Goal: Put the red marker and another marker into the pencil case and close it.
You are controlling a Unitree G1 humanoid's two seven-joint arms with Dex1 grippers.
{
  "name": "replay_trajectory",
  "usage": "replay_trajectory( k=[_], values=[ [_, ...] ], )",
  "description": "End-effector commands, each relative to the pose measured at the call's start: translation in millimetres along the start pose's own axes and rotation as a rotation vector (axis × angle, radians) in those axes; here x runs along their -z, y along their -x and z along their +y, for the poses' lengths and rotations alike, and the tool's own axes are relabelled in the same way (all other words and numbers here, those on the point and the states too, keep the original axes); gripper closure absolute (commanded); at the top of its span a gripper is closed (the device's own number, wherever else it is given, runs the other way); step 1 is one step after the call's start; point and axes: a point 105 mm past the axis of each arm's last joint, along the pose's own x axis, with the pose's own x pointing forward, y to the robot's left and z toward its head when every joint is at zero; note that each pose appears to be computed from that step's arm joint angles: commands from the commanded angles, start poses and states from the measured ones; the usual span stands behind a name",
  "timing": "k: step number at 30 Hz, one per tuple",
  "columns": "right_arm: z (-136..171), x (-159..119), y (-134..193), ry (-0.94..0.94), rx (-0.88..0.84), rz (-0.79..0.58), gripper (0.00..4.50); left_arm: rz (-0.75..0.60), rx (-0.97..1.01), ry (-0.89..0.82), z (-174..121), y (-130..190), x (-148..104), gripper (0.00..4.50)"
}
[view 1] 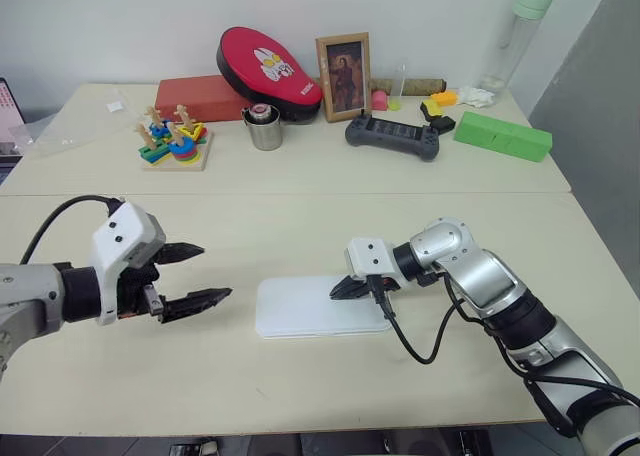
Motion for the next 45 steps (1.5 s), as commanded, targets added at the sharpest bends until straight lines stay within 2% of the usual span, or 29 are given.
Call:
replay_trajectory(
  k=[1, 10, 16, 18, 20, 23, 27, 29, 32, 38, 42, 45],
  values=[
    [5.8, 18.6, -5.8, -0.059, -0.016, 0.054, 4.46, 0.009, 0.045, -0.058, -9.4, 1.3, -6.1, 0.0],
    [-4.9, -5.5, 9.5, -0.066, 0.038, -0.033, 4.46, -0.022, 0.04, -0.065, -9.4, -3.5, -10.6, 0.0],
    [-23.8, -26.9, 53.1, -0.095, 0.199, -0.117, 4.46, -0.088, -0.108, -0.05, 10.6, -10.6, -11.9, 0.0],
    [-34.4, -20.0, 63.4, -0.162, 0.29, -0.087, 4.46, -0.047, -0.168, 0.044, 20.2, -11.5, -1.8, 0.0],
    [-44.7, -16.4, 76.0, -0.246, 0.375, -0.102, 4.46, -0.043, -0.217, 0.068, 25.7, -13.3, 3.0, 0.0],
    [-55.5, -5.1, 94.2, -0.346, 0.503, -0.125, 4.46, -0.106, -0.292, 0.066, 31.1, -18.8, 3.9, 0.0],
    [-63.2, 1.6, 104.0, -0.382, 0.607, -0.15, 4.46, -0.174, -0.402, 0.041, 42.2, -22.1, 2.8, 0.0],
    [-66.1, 30.0, 112.6, -0.478, 0.735, -0.11, 4.46, -0.218, -0.466, 0.133, 46.8, -33.4, 16.7, 0.0],
    [-55.1, 55.4, 119.1, -0.523, 0.823, -0.087, 4.46, -0.276, -0.599, 0.176, 57.7, -33.6, 30.7, 0.0],
    [-38.6, 84.0, 125.6, -0.574, 0.95, -0.085, 4.46, -0.305, -0.801, 0.225, 71.9, -24.8, 56.1, 0.0],
    [-34.0, 90.2, 127.9, -0.571, 0.995, -0.093, 4.46, -0.305, -0.815, 0.27, 70.4, -25.5, 63.2, 0.0],
    [-32.9, 92.8, 129.6, -0.617, 1.022, -0.111, 4.46, -0.319, -0.802, 0.257, 69.5, -23.8, 58.8, 0.0]
  ],
)
